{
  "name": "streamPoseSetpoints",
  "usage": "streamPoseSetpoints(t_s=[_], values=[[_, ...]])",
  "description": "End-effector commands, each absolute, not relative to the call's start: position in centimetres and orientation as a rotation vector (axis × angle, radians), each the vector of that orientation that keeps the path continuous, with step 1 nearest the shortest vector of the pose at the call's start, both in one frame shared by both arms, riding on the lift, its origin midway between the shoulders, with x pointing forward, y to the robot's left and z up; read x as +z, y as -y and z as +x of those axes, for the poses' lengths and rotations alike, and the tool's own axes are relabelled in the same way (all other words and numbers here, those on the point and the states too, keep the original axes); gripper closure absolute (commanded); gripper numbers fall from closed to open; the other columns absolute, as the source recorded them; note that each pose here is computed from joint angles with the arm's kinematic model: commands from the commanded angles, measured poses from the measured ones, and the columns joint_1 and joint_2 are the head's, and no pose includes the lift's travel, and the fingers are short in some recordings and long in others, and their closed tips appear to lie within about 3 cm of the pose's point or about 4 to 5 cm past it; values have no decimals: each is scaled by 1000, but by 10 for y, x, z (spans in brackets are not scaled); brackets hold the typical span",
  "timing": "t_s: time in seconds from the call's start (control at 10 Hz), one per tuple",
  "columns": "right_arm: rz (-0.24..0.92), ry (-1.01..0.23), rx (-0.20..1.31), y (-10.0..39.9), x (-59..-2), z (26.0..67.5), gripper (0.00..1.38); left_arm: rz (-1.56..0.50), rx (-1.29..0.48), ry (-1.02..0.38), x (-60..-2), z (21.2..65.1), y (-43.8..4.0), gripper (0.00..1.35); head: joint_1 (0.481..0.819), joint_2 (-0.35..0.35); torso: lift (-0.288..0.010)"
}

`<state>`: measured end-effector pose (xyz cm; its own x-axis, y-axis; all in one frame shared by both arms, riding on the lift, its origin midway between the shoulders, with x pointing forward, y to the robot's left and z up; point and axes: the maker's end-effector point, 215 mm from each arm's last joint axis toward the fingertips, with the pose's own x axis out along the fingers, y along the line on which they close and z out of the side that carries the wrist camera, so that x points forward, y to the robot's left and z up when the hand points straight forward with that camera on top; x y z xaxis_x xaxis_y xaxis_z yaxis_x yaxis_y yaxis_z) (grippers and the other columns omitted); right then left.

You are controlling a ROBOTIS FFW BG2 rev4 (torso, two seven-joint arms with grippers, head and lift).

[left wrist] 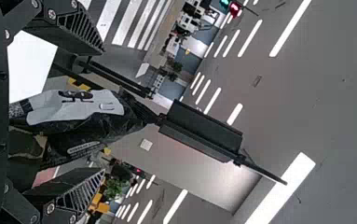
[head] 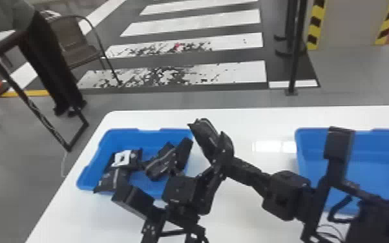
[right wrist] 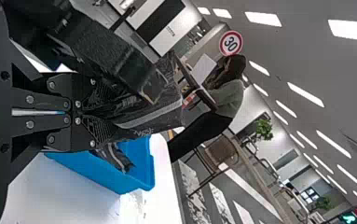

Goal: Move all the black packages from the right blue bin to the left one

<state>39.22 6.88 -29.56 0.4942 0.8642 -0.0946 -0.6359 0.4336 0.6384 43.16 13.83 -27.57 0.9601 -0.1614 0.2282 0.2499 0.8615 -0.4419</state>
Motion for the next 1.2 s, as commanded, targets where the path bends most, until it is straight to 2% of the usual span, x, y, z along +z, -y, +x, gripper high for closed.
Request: streamPoseSetpoints(t_s=[0.0, 0.1, 0.2, 0.3, 0.5, 0.8, 0.9, 1.1], values=[[590, -457, 995, -73, -292, 379, 1136, -487, -202, 204, -273, 431, -142, 167, 695, 275, -154], [605, -469, 996, -73, -294, 375, 1136, -487, -189, 209, -272, 432, -145, 239, 695, 286, -154], [605, -471, 994, -72, -295, 375, 1136, -481, -176, 222, -270, 431, -150, 835, 695, 294, -154], [605, -466, 994, -72, -294, 375, 1136, -455, -147, 272, -258, 426, -160, 1230, 695, 297, -154], [600, -467, 988, -69, -296, 377, 1136, -441, -151, 251, -265, 426, -158, 1205, 695, 316, -154], [620, -442, 963, -63, -297, 391, 1121, -436, -159, 257, -262, 428, -155, 1205, 695, 307, -154], [649, -430, 963, -60, -300, 400, 1015, -443, -162, 255, -262, 429, -154, 1205, 695, 301, -154], [715, -404, 944, -46, -307, 422, 269, -430, -160, 249, -262, 439, -159, 1205, 695, 286, -154]])
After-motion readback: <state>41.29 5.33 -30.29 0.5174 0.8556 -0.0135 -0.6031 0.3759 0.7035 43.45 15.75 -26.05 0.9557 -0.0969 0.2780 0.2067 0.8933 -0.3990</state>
